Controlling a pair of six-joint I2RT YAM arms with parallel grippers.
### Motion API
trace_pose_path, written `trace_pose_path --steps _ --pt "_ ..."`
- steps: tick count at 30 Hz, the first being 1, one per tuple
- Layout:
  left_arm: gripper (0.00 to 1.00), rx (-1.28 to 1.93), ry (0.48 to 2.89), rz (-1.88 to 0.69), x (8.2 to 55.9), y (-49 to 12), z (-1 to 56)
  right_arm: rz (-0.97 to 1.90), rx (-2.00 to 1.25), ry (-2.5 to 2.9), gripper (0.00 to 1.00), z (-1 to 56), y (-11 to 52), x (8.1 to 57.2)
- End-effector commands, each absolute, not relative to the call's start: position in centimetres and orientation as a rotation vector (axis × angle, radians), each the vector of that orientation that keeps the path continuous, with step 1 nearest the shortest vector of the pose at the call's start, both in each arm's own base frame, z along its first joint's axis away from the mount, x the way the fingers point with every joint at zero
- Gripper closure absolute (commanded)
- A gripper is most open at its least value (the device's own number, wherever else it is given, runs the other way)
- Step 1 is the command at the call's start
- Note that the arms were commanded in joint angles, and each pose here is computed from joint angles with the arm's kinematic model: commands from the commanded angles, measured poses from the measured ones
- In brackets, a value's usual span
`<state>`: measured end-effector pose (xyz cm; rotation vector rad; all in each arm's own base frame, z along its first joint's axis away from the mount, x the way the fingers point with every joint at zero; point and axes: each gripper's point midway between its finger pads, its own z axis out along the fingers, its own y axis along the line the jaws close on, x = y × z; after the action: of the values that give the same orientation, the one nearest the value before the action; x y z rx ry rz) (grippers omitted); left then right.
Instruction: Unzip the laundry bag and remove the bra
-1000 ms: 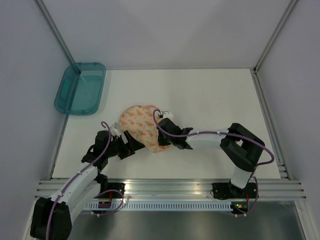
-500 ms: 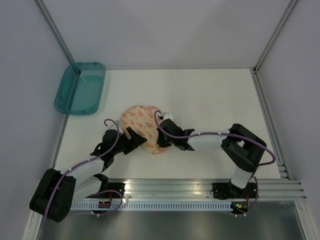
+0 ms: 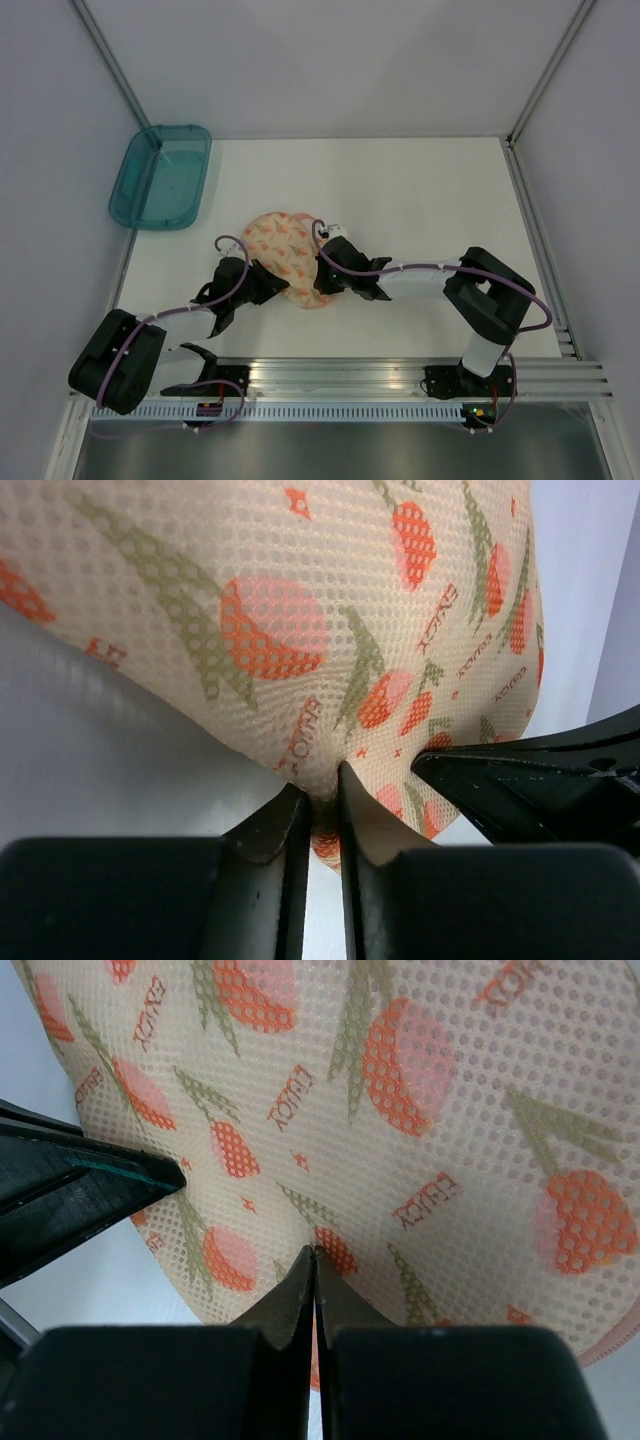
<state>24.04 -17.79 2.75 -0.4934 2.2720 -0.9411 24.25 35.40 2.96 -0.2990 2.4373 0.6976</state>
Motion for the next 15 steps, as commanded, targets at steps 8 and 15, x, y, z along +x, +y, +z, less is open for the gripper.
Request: trace_pose_path --steps 8,15 --pt "0.98 -0.522 2.214 -0.998 25.0 -19.1 4.8 0.772 -0.431 2.293 1.0 9.4 34.7 24.1" --pt "0.98 -0.71 2.21 -0.946 25.6 -19.3 6.5 0.801 -0.451 2.155 0.39 15.5 31.6 21.6"
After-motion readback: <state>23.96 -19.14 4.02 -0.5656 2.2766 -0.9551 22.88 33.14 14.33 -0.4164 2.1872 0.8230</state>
